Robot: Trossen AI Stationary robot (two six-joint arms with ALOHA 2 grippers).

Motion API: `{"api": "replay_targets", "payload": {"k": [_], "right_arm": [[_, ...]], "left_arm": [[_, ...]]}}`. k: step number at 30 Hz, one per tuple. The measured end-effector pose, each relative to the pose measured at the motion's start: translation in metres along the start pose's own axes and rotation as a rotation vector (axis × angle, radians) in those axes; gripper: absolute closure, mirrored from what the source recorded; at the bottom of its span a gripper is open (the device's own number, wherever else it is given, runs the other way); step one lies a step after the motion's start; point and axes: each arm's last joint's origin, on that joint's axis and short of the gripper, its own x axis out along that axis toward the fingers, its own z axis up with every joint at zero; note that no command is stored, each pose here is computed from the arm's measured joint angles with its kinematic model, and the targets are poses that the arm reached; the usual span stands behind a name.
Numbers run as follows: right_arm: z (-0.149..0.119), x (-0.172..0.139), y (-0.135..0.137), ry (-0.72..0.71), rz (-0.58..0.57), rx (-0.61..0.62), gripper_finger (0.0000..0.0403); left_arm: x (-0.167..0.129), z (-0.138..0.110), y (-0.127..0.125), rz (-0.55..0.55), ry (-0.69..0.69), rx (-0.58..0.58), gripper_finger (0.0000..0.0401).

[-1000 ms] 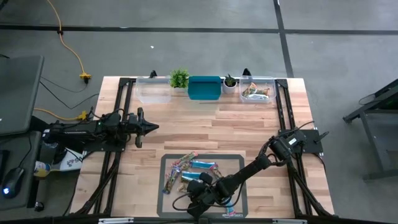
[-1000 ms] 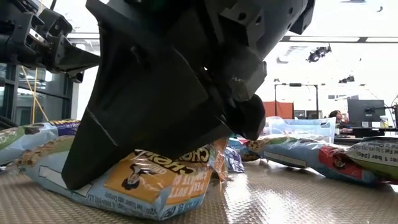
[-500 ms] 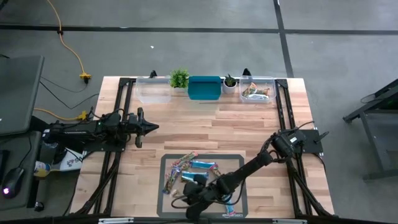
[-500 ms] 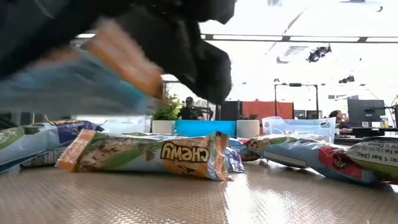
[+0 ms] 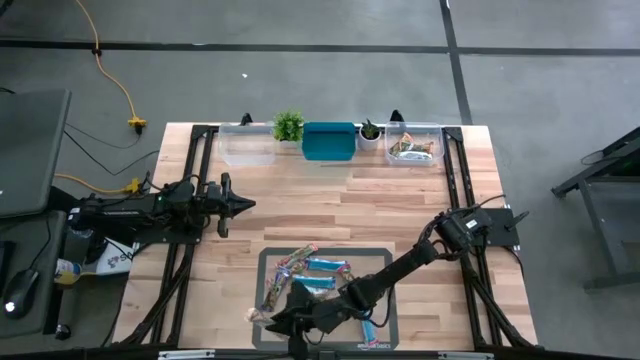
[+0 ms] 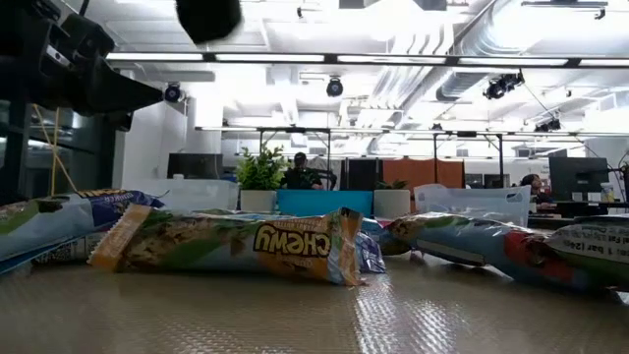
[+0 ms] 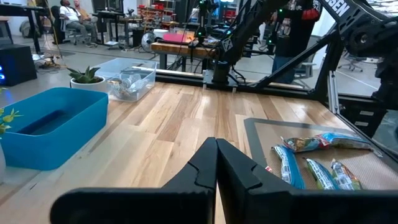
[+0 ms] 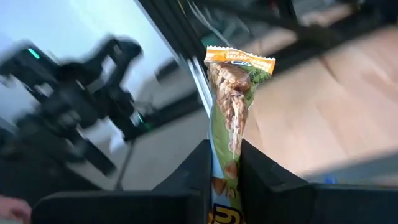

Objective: Pick and place Granola Bars by type
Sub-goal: Put the yellow granola bar into the right transparent bin

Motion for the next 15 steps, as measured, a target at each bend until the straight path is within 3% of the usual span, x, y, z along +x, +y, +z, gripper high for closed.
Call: {"api": "replay_targets", "payload": {"k": [6,15], "right_arm": [[0.025,-0.001,0.004,-0.178,0.049,-0.033,0.0357],[0.103,-0.025,0.005,-0.33,-0.092,-0.229,0.0363]], "left_arm": [[0.0,0.0,0.0,0.0,0.0,0.0,0.04],[0.0,0.0,0.0,0.0,0.0,0.0,0.04]]}}
